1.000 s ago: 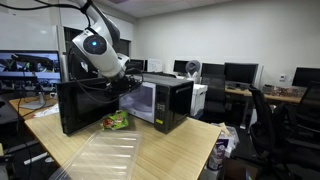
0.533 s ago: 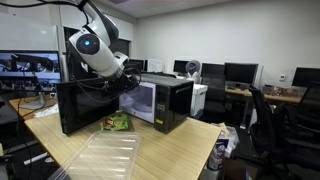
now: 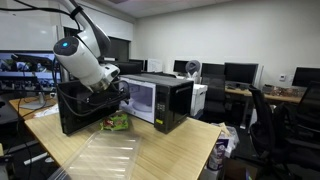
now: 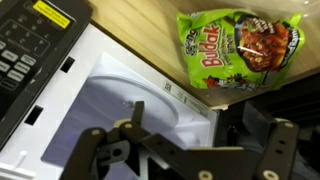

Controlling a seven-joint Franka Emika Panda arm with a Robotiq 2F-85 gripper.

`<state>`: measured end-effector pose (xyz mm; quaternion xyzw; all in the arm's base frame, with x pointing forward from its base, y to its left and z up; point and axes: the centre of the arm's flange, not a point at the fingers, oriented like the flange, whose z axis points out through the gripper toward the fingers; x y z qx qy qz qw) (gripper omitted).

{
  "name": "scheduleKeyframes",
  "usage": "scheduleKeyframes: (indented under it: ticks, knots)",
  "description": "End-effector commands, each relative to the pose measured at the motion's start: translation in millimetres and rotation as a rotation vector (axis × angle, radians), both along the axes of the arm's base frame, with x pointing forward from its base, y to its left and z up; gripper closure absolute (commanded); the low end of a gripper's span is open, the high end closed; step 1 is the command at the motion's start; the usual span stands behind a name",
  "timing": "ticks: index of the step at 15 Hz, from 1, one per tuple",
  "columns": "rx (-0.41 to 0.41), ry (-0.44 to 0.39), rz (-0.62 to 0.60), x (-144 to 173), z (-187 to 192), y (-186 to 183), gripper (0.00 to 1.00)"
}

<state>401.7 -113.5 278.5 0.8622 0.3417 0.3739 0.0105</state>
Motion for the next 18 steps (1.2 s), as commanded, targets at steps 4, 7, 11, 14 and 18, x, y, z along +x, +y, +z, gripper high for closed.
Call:
scheduleKeyframes:
  ticks: [4, 7, 11, 14, 18]
  knots:
    - [-0.023, 0.124, -0.044, -28.1, -7.2, 15.8, 0.0]
    - [-0.017, 0.191, -0.01, -29.3, -15.4, 28.9, 0.0]
    - [-0.039, 0.223, 0.05, -19.5, -26.0, 41.3, 0.0]
    - [-0.058, 0.25, 0.086, -32.0, -26.3, 38.1, 0.0]
    - [-0.071, 0.282, 0.118, -39.1, -34.5, 39.2, 0.0]
